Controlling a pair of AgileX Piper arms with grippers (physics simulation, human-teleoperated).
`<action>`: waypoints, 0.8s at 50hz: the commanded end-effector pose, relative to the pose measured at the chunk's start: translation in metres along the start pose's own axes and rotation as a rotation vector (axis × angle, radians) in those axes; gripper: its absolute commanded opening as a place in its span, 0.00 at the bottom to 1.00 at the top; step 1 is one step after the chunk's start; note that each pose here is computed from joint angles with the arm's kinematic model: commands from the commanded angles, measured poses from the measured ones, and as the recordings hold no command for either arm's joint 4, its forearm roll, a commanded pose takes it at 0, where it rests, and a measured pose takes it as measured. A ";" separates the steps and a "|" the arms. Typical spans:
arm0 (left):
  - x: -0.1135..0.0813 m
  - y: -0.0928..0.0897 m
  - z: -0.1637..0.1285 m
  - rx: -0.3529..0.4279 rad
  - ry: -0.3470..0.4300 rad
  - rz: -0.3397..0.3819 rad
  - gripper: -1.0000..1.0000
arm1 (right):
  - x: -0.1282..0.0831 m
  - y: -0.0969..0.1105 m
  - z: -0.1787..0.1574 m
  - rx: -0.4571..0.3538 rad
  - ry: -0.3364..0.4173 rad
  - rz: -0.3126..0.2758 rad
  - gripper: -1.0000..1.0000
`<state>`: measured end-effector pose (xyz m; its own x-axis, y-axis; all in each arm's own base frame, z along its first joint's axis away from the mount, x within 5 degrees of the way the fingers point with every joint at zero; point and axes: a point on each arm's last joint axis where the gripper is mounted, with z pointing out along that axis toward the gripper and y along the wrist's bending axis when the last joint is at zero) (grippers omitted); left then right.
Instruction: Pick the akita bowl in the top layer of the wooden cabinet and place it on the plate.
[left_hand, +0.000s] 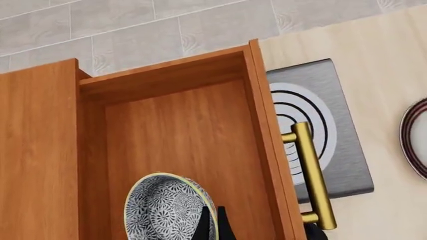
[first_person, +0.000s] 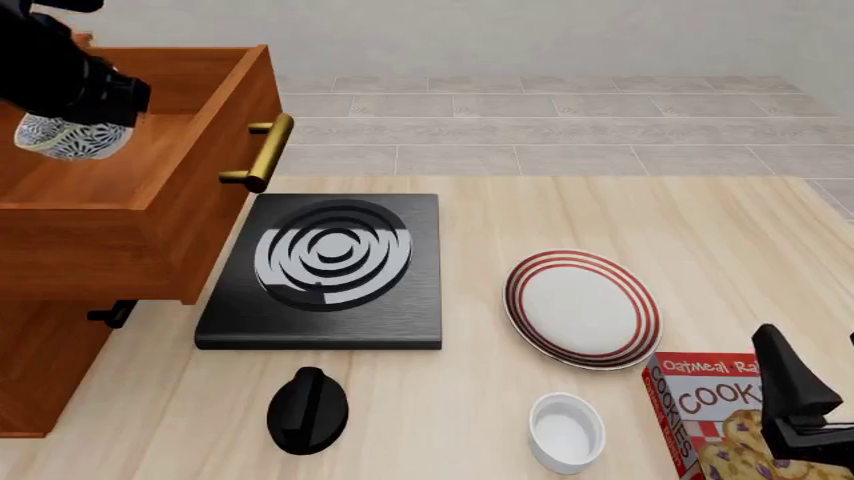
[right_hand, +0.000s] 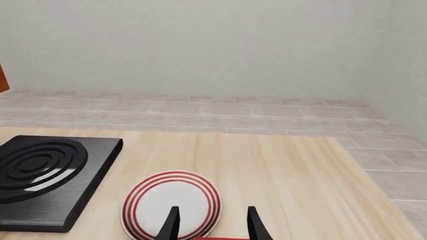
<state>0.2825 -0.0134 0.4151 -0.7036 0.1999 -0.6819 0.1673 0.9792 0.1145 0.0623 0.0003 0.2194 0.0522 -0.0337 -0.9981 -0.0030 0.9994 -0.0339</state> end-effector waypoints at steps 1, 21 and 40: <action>-0.011 -0.005 -0.012 0.009 -0.041 0.015 0.00 | 0.000 0.000 0.000 0.000 -0.002 -0.001 1.00; -0.021 -0.010 -0.033 0.012 -0.130 0.057 0.00 | 0.001 0.000 -0.002 -0.002 0.001 -0.017 1.00; -0.037 -0.018 -0.060 0.028 -0.212 0.090 0.00 | 0.001 0.000 0.000 -0.004 -0.001 -0.022 1.00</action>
<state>0.2705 -0.0305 0.4671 -0.5677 0.2572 -0.7820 0.2259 0.9621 0.1525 0.0622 0.0005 0.2180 0.0526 -0.0516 -0.9973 -0.0052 0.9986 -0.0520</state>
